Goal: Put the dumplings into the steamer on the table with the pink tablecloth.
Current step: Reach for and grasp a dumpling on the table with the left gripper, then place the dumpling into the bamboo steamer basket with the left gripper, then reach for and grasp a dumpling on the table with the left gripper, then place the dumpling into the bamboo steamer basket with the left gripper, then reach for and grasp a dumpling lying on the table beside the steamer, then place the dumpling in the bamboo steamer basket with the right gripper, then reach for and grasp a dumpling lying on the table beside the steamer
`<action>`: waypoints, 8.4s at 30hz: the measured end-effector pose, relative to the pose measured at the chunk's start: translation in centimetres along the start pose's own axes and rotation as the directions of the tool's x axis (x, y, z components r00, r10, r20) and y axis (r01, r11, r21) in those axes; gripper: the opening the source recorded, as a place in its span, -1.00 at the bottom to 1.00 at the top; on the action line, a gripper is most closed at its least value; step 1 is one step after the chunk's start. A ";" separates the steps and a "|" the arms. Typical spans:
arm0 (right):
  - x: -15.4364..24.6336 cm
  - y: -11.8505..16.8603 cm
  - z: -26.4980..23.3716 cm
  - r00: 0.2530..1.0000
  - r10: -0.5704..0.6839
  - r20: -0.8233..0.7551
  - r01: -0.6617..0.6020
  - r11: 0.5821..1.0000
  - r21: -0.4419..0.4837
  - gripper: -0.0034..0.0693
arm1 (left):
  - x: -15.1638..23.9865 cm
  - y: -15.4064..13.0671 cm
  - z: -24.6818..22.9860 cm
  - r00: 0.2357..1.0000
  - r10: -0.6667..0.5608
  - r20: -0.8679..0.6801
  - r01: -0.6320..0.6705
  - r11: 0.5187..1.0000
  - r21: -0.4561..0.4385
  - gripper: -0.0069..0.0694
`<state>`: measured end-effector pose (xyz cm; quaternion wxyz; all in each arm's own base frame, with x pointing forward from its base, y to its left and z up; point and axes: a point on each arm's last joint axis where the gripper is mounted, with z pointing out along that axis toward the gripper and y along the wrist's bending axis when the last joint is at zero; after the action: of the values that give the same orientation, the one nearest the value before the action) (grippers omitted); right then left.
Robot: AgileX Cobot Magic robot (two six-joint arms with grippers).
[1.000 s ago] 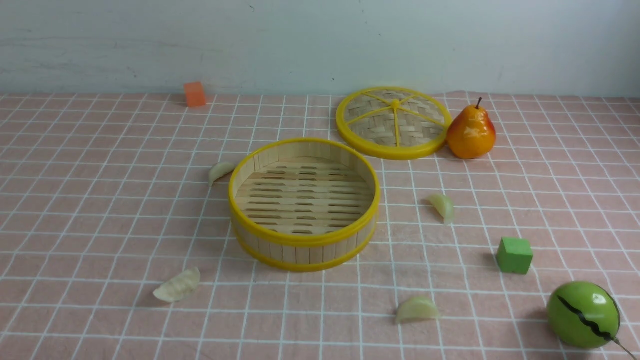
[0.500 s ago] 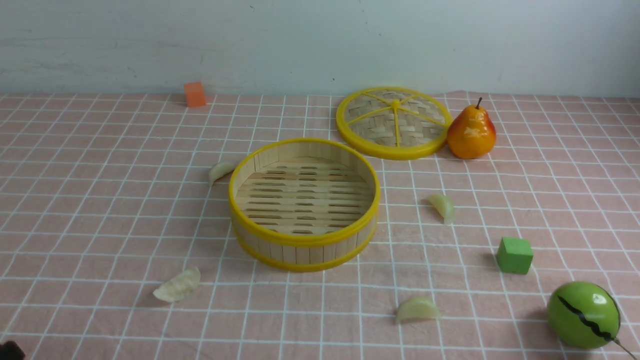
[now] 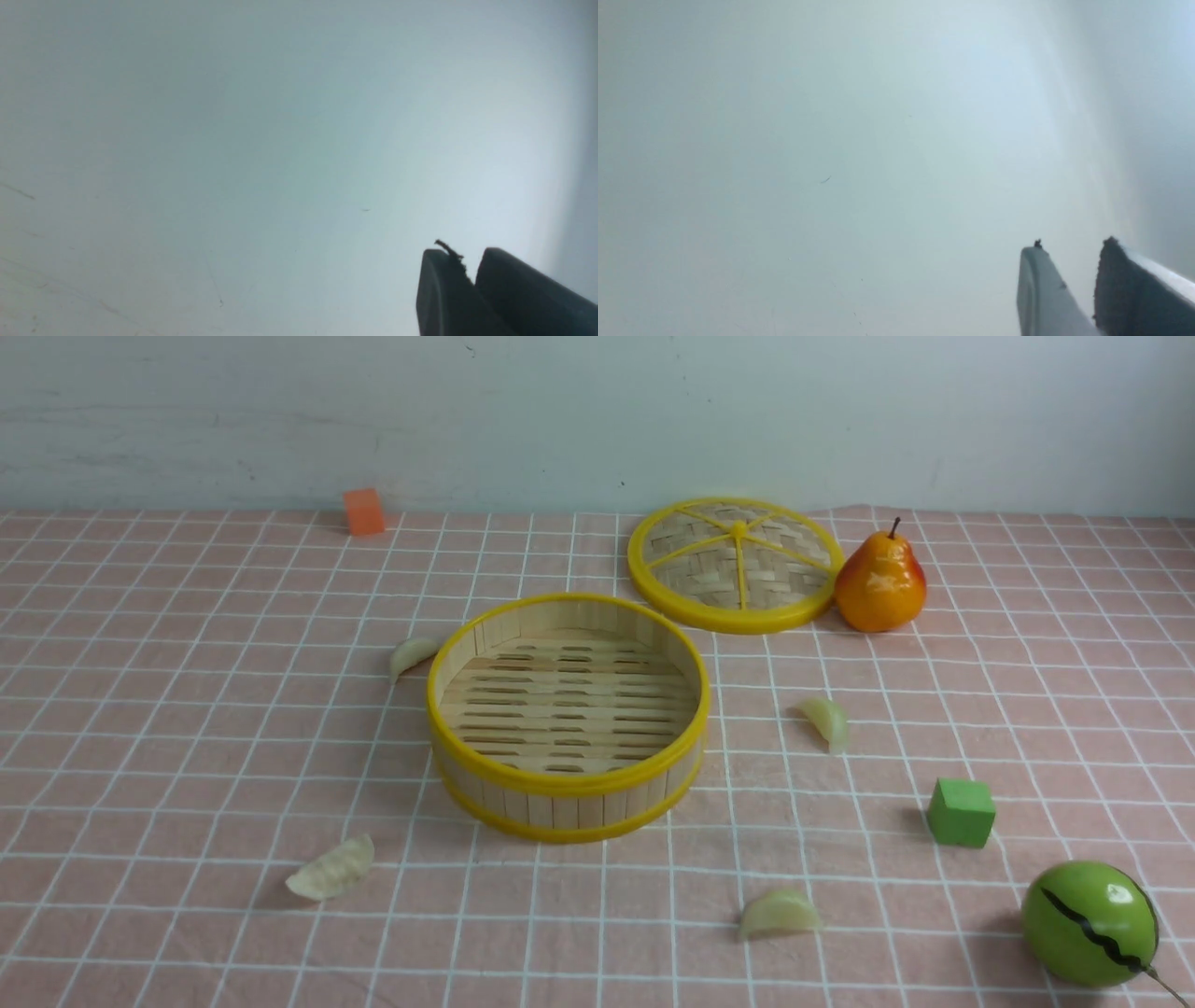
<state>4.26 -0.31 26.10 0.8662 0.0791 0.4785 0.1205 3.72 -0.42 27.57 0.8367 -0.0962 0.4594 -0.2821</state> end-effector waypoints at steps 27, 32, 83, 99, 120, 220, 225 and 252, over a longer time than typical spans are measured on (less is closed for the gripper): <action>10.9 2.4 13.7 0.010 -0.312 -0.950 0.164 0.938 -0.307 -0.93 | 13.7 6.4 29.0 0.110 -0.155 -0.982 -0.377 0.907 -0.186 -0.86; 11.5 2.4 13.8 -0.011 -0.335 -0.942 0.162 0.929 -0.332 -0.93 | 19.1 8.3 33.8 -0.017 -0.065 -0.998 -0.452 0.890 -0.050 -0.77; 11.6 3.1 14.4 0.079 -0.225 -0.971 0.093 0.972 -0.218 -0.84 | 35.0 5.0 35.5 -0.222 -0.093 -0.970 -0.418 0.909 0.008 -0.25; 11.7 3.3 14.3 0.079 -0.187 -0.979 0.069 0.981 -0.182 -0.82 | 15.8 -4.4 40.4 0.132 0.074 -0.988 -0.420 0.907 0.012 0.29; 11.7 3.8 14.2 0.078 -0.082 -0.994 0.002 0.997 -0.082 -0.82 | 24.6 5.6 19.3 -0.243 0.067 -0.968 -0.558 0.806 0.196 0.27; 34.4 14.9 32.4 0.116 -0.517 -0.848 -0.161 0.833 -0.530 0.37 | 2.1 3.4 0.1 0.527 0.221 -0.820 -0.485 0.871 -0.076 -0.85; 28.2 15.4 33.2 -0.013 -0.546 -0.838 -0.172 0.827 -0.536 0.85 | 2.1 3.4 0.1 0.527 0.221 -0.821 -0.484 0.872 -0.077 -0.85; 29.1 13.2 19.9 -0.509 -0.698 -0.504 -0.388 0.709 -0.589 0.07 | 2.1 3.3 0.2 0.533 0.230 -0.814 -0.482 0.873 -0.069 -0.83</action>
<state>34.31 20.17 16.37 -0.0269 -0.4489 0.8888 0.0881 6.01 1.15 24.77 0.5661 0.0141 0.8229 -0.0469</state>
